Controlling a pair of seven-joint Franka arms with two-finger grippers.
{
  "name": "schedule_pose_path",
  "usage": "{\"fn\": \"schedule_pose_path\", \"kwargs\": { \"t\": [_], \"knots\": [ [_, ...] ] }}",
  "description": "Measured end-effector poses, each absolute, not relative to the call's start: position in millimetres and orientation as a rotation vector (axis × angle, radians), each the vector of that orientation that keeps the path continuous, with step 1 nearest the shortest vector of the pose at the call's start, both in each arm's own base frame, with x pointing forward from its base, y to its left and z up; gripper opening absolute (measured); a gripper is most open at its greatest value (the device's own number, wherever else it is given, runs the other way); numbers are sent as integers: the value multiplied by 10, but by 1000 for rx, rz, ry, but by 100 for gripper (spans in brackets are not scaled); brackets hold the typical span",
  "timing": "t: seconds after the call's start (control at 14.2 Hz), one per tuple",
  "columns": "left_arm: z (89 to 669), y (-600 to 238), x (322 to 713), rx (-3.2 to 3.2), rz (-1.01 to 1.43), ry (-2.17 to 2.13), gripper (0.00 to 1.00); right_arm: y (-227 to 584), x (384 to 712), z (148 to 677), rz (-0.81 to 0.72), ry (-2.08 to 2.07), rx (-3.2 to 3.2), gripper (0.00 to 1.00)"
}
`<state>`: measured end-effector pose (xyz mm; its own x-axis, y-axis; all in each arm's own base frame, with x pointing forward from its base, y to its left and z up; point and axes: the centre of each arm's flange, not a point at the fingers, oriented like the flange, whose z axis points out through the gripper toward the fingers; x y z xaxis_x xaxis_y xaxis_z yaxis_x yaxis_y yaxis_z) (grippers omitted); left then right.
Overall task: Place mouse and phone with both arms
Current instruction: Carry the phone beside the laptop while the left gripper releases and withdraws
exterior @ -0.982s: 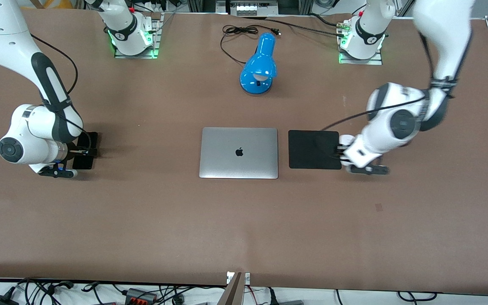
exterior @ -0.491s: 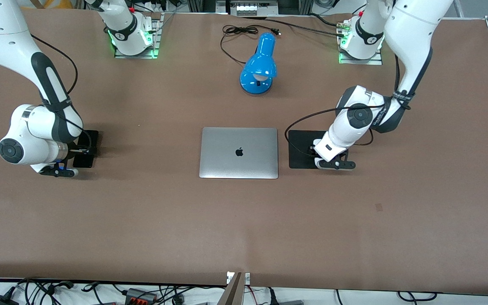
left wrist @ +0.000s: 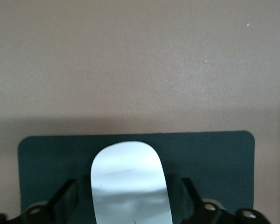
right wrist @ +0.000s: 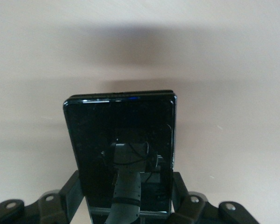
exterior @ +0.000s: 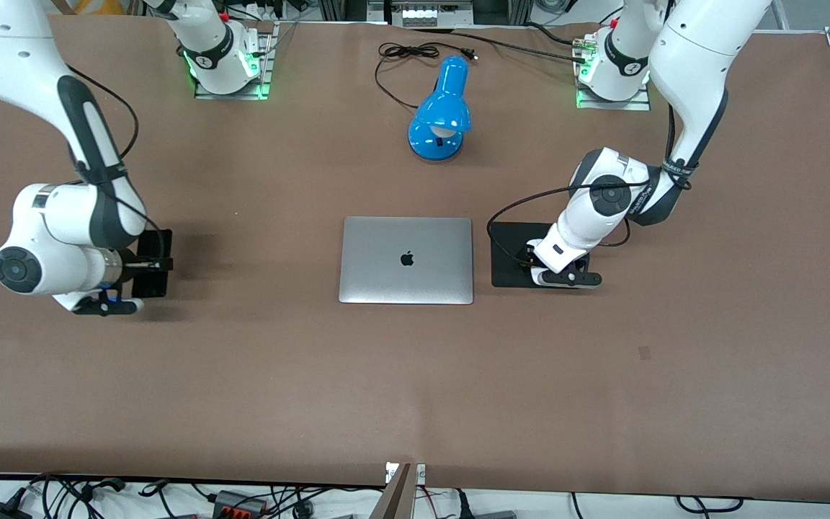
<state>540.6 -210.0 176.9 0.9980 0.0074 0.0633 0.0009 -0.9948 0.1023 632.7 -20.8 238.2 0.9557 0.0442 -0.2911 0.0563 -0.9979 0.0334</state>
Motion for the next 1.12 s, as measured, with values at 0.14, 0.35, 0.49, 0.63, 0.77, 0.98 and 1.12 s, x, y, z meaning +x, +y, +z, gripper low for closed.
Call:
{"fn": "schedule_pose_path", "kwargs": {
  "t": [0.14, 0.35, 0.49, 0.63, 0.77, 0.98, 1.12],
  "knots": [
    [1963, -2078, 5509, 3029, 155, 16, 100, 328, 6383, 2467, -425, 144, 3087, 78],
    [2554, -1975, 5668, 3077, 148, 28, 100, 1149, 6287, 2465, -449, 129, 3149, 78],
    [3032, -1767, 5806, 3139, 56, 25, 100, 1549, 6207, 2458, -448, 100, 3141, 78],
    [3488, -1448, 5936, 3195, -113, 3, 100, 1856, 6147, 2410, -422, 72, 3134, 78],
    [3897, -1133, 6007, 3216, -321, -55, 100, 2161, 6077, 2291, -393, 53, 3129, 78],
    [4341, -749, 6077, 3202, -443, -89, 100, 2472, 5976, 2076, -373, 47, 3121, 78],
    [4641, -578, 6113, 3198, -464, -61, 100, 2546, 5936, 1952, -379, 29, 3114, 78]
  ]
}}
